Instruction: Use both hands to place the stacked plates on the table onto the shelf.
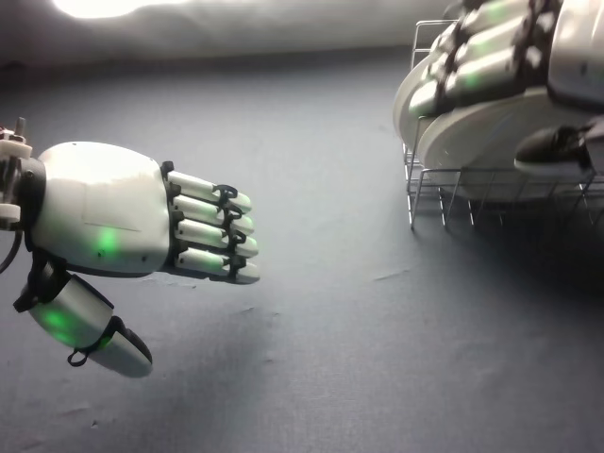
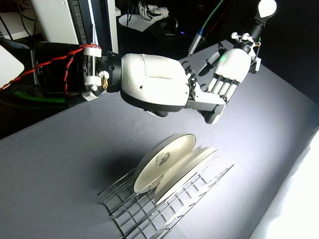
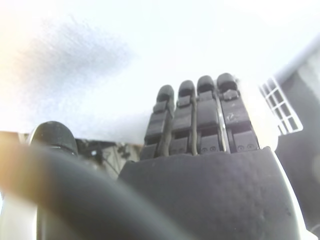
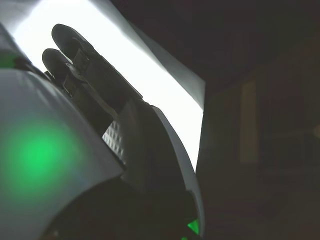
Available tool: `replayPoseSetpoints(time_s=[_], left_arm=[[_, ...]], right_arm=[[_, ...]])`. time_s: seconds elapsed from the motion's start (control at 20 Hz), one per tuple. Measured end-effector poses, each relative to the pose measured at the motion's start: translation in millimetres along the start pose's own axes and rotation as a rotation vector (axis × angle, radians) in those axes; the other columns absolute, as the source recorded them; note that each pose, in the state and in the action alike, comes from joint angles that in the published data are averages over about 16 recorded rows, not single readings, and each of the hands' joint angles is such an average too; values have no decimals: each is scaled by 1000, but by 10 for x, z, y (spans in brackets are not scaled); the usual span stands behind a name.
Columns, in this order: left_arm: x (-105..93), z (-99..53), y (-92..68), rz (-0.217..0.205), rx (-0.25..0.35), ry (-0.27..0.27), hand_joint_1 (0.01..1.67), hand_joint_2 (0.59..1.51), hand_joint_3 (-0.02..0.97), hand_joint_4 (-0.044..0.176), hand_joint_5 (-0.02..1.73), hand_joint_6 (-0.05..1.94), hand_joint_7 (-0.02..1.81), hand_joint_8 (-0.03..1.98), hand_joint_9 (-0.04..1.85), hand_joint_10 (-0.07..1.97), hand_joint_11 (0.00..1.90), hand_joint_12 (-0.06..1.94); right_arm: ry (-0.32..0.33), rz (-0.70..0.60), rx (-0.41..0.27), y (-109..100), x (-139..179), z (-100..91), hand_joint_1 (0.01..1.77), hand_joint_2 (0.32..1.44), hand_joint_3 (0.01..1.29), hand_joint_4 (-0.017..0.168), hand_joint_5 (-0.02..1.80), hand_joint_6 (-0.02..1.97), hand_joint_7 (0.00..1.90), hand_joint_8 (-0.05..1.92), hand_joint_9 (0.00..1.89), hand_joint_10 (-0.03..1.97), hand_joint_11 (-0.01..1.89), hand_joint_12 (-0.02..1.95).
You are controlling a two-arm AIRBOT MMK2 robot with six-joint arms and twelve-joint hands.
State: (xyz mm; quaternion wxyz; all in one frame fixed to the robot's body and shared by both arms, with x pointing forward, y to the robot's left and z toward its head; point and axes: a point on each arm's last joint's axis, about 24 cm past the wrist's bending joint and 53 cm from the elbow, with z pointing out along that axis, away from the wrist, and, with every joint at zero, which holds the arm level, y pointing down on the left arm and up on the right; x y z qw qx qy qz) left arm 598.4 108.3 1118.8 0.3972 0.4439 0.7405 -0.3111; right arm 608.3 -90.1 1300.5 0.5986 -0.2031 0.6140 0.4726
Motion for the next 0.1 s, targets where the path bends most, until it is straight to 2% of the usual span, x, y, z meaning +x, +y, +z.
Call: replayPoseSetpoints(time_s=[0.1], left_arm=[[8, 9, -2, 0, 1, 2, 13, 1144, 12, 7, 61, 13, 57, 1, 44, 9, 19, 19]], right_arm=[[20, -36, -20, 47, 49, 1, 1146, 1063, 12, 5, 621, 57, 637, 16, 486, 261, 31, 1427]])
